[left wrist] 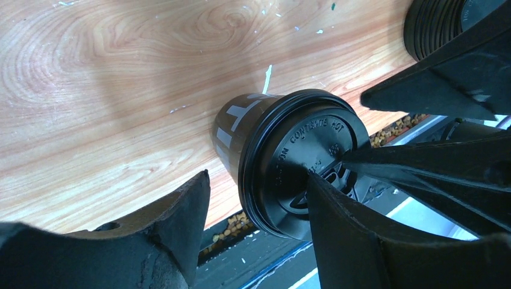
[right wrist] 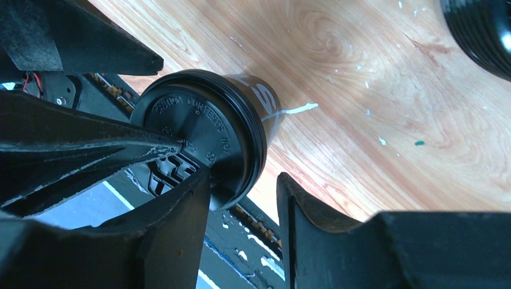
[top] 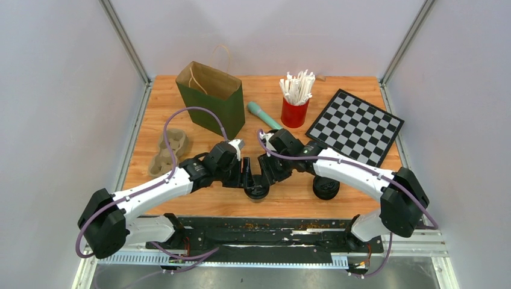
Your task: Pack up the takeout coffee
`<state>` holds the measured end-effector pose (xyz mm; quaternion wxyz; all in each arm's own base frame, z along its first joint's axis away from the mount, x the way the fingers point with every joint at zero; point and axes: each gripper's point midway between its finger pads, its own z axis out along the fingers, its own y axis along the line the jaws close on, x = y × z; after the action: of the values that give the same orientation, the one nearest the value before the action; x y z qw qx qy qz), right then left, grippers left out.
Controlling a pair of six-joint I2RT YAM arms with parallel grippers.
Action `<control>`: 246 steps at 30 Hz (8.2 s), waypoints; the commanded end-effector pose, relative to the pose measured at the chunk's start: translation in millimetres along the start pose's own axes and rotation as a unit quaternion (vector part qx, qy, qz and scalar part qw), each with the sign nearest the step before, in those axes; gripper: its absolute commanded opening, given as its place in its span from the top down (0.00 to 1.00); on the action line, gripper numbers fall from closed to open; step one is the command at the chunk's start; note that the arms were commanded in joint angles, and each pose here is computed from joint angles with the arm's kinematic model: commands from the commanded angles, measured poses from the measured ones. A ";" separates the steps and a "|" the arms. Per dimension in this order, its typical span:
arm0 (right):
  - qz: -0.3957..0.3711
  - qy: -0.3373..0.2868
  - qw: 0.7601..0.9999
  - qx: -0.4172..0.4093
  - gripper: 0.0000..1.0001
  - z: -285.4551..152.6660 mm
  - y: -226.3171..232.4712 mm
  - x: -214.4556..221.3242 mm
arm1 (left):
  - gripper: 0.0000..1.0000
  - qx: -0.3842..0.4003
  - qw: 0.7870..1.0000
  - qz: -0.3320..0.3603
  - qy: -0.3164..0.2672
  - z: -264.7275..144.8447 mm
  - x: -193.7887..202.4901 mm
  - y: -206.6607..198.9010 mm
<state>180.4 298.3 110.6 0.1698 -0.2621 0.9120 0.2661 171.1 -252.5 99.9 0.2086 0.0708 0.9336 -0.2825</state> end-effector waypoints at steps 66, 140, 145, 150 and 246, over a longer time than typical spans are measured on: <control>0.071 -0.058 0.996 0.001 0.47 -33.2 -27.0 -6.3 | 0.47 0.070 0.987 0.123 0.071 36.0 19.1 -8.3; 0.134 -0.019 0.991 -0.005 0.59 6.2 -46.2 52.7 | 0.56 0.039 0.985 -0.169 0.014 22.6 58.4 26.7; 0.131 -0.023 0.991 -0.002 0.59 4.9 -47.6 53.9 | 0.56 0.001 0.985 -0.170 0.038 29.7 74.1 44.0; 0.128 -0.023 0.991 -0.003 0.59 4.5 -47.2 54.8 | 0.57 0.032 0.979 -0.196 0.040 35.4 78.4 37.8; 0.070 -0.137 0.988 0.022 0.04 -122.0 -30.8 -27.5 | 0.00 -0.104 0.985 0.042 -0.132 -114.7 -78.2 -5.9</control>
<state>184.3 230.7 188.8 0.2346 -0.1553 0.8995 0.3344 206.3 -244.1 219.0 0.3232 0.0484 0.9050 -0.2725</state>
